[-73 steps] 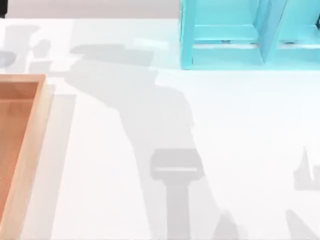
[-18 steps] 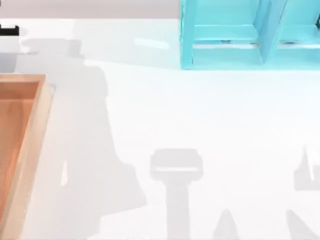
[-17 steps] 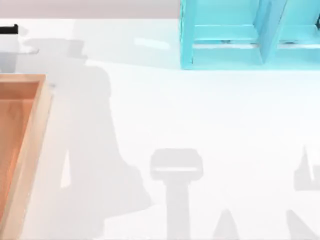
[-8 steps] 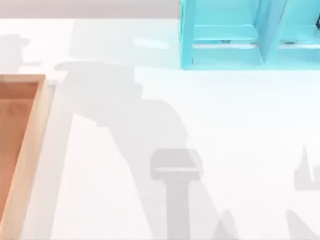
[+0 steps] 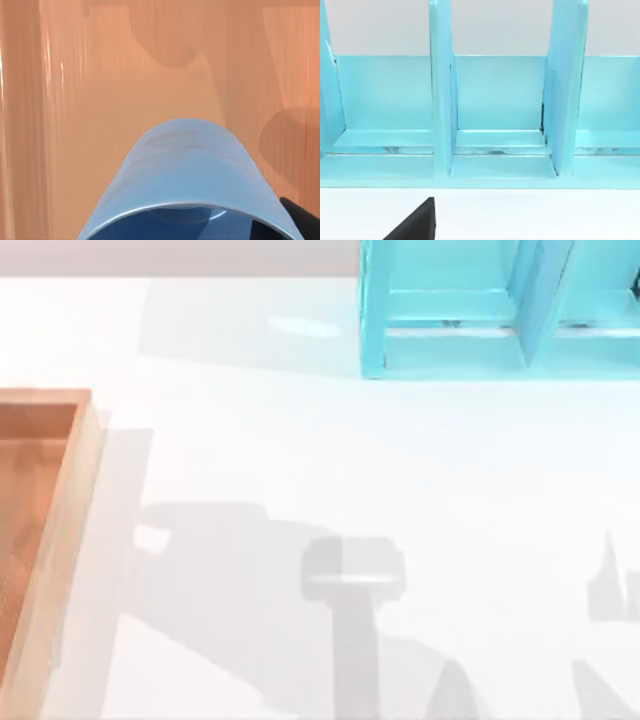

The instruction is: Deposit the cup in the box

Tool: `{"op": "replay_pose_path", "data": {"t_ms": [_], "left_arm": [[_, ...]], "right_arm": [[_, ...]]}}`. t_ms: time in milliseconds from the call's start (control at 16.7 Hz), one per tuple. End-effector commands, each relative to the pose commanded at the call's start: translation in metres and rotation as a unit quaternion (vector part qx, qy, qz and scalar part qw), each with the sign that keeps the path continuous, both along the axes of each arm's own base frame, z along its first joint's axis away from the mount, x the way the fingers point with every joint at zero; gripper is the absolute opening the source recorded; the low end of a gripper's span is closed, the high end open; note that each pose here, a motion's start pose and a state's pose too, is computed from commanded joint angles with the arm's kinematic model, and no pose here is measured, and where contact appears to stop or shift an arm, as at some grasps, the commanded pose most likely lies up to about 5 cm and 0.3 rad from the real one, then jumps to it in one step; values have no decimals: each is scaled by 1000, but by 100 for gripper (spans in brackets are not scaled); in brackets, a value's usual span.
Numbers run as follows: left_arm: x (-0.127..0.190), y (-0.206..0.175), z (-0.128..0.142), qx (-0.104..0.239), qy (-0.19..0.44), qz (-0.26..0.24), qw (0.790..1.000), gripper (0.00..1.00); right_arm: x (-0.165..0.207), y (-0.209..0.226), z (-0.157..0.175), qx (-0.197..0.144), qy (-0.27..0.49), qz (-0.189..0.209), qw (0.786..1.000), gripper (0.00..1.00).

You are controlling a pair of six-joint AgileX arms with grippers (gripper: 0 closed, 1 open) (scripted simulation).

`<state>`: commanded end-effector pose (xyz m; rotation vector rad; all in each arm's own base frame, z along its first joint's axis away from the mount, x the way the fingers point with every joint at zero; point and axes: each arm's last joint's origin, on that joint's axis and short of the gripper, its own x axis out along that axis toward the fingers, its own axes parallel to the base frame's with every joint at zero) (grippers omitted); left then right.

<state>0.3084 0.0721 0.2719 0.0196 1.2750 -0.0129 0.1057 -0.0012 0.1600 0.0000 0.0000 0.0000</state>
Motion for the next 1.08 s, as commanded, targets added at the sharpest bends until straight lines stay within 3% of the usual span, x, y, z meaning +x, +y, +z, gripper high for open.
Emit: {"op": "replay_pose_path", "data": {"t_ms": [240,600,1080], "left_arm": [[-35,-7,-2,4,-4,0,1000,0],[-36,-8,-4,3,-2,-2,1000,0],[-24,1,-62,4,-6,0,1000,0]], "right_arm": [[0,0,0,0,0,0,1000,100],[0,0,0,0,0,0,1000,100],[0,0,0,0,0,0,1000,100]]}}
